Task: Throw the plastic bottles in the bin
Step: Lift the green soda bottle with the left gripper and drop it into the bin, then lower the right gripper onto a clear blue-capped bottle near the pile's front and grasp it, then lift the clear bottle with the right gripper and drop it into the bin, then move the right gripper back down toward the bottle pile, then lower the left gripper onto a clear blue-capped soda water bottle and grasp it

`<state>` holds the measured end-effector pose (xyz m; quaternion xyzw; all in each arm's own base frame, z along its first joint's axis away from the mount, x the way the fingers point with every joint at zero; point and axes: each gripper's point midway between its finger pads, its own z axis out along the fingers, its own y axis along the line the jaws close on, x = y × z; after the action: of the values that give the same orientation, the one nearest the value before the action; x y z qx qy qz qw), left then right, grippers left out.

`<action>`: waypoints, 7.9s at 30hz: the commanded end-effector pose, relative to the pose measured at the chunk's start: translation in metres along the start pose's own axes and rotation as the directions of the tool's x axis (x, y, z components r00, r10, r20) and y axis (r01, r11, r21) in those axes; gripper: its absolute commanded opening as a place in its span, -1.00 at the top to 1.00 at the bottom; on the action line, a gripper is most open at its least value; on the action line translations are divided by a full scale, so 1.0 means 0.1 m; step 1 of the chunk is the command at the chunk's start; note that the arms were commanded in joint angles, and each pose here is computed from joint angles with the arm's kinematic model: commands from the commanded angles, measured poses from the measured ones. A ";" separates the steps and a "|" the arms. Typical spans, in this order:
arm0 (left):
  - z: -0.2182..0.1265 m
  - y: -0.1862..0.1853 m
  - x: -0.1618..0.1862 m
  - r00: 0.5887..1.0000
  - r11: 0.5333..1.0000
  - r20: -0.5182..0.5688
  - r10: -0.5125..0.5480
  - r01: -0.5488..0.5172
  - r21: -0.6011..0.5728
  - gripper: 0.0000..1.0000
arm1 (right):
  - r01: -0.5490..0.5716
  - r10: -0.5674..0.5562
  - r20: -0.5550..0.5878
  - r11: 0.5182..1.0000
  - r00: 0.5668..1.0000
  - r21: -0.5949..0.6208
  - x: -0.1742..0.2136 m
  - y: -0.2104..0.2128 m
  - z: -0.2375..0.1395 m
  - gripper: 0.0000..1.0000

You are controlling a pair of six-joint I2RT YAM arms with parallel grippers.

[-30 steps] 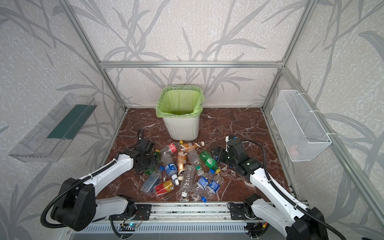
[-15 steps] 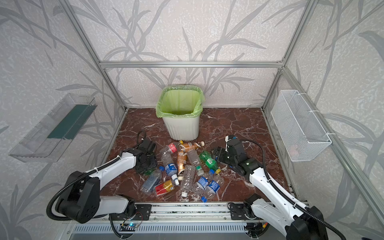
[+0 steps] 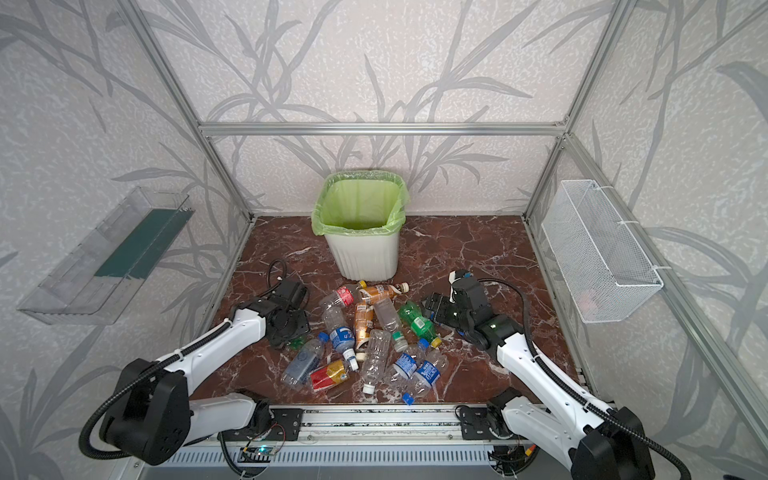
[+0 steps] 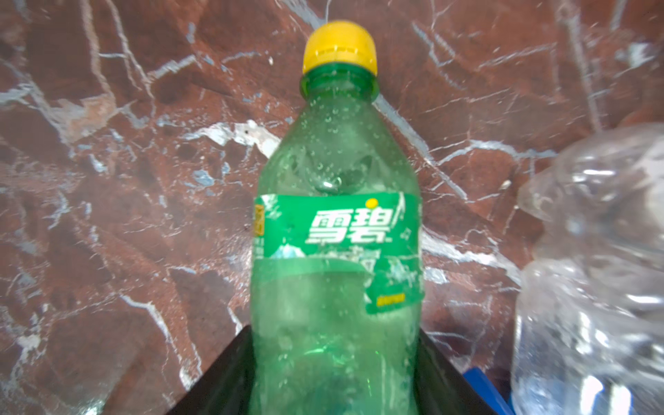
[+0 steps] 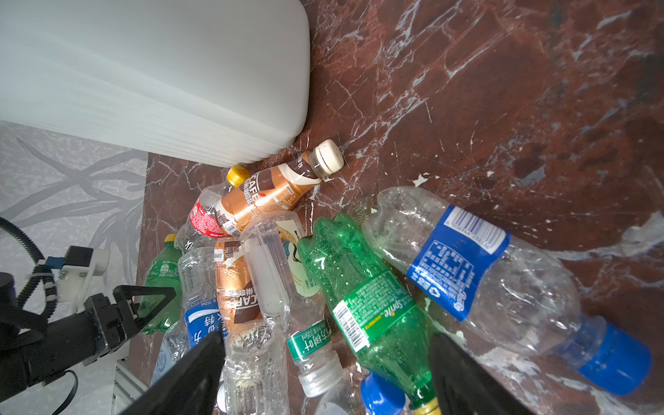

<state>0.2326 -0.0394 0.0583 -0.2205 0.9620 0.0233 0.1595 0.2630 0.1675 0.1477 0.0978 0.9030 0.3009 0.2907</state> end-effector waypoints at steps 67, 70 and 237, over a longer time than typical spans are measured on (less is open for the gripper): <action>-1.78 -0.32 -0.67 0.877 0.864 0.451 -0.168 -0.088 0.495 -0.88 | 0.030 -0.032 0.030 0.997 0.999 0.065 0.13 -0.16 -0.18 -0.78; -1.70 -0.31 -0.66 0.882 0.868 0.436 -0.179 -0.067 0.491 -0.88 | 0.012 -0.013 0.013 0.996 1.000 0.085 0.18 -0.21 -0.20 -0.78; -0.33 0.05 0.81 0.997 0.982 -0.039 -0.062 0.068 0.174 -0.99 | 0.056 -0.058 0.019 0.994 0.998 0.097 0.09 -0.03 -0.11 -0.82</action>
<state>0.1568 -0.0825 0.0698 -0.2239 0.9553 -0.0994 0.1655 0.2500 0.1650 0.1495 0.0941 0.9162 0.2528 0.2965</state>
